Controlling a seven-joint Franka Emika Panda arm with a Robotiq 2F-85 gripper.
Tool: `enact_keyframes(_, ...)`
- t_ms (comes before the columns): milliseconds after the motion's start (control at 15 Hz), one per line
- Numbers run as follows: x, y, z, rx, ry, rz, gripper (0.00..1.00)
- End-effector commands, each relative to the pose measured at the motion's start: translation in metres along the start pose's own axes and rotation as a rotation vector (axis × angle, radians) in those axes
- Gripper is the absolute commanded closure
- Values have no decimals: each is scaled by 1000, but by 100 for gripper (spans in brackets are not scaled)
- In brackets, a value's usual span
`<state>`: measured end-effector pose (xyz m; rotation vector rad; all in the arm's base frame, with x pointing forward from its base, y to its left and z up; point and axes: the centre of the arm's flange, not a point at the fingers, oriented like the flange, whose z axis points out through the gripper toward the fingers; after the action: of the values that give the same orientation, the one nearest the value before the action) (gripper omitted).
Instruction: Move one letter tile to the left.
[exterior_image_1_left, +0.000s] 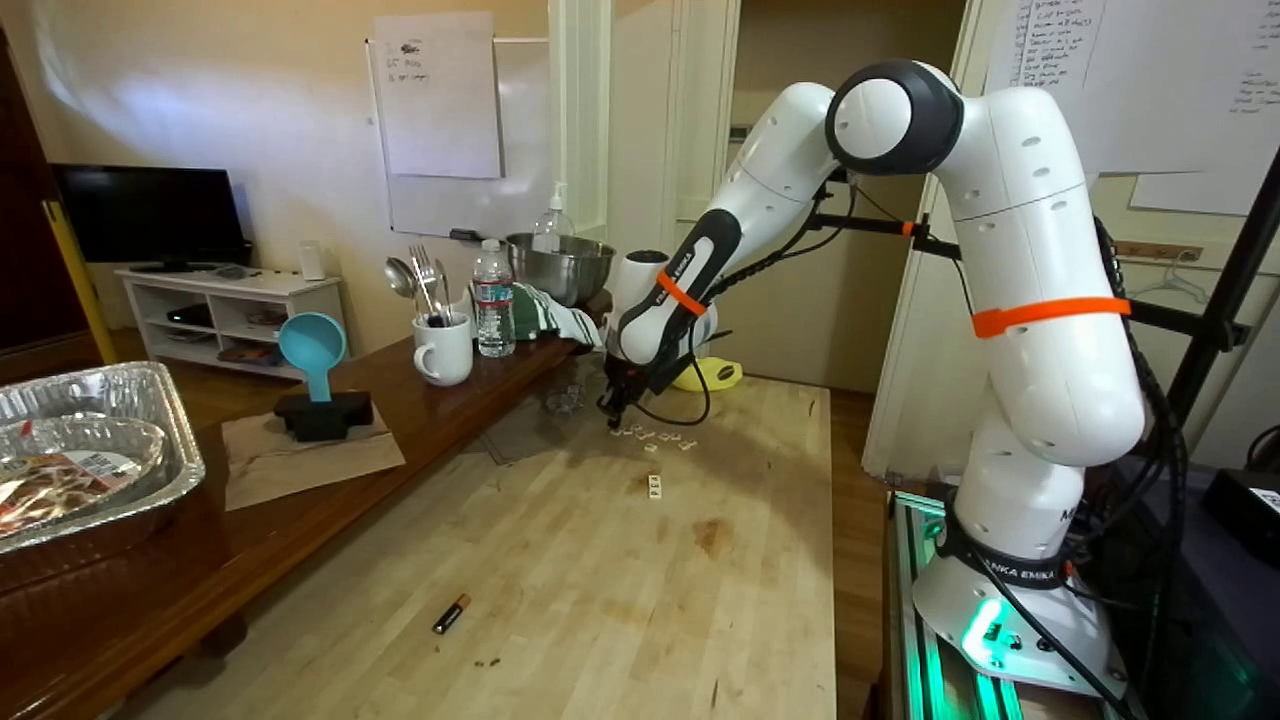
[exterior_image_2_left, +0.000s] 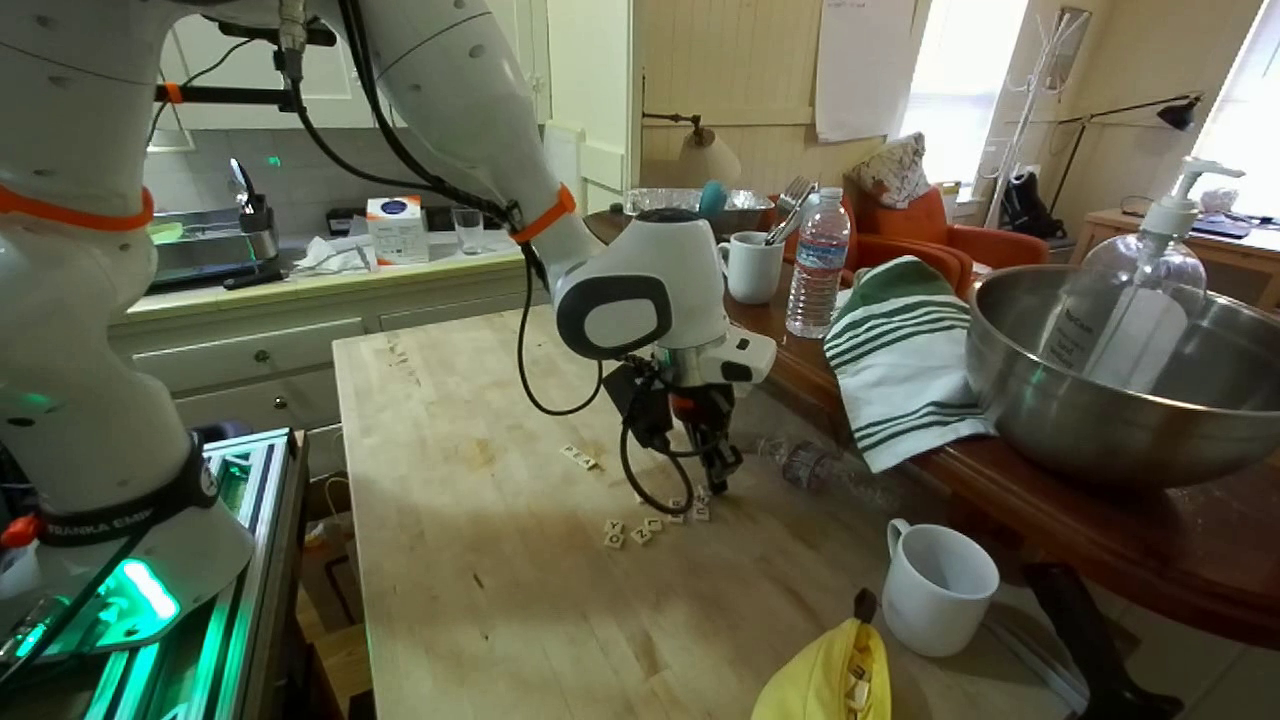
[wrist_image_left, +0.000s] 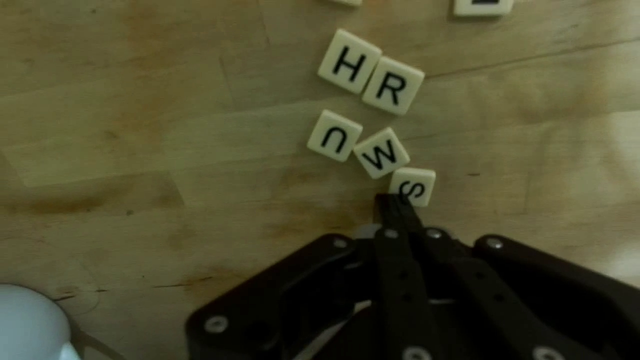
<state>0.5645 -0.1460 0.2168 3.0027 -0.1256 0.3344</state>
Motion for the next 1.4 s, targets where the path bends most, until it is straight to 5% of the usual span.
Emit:
enact_keyframes(0,-22,-20,11,-27,-41,67,100)
enact_keyframes(1333,-70,-58,-8,-81,-141,365,100)
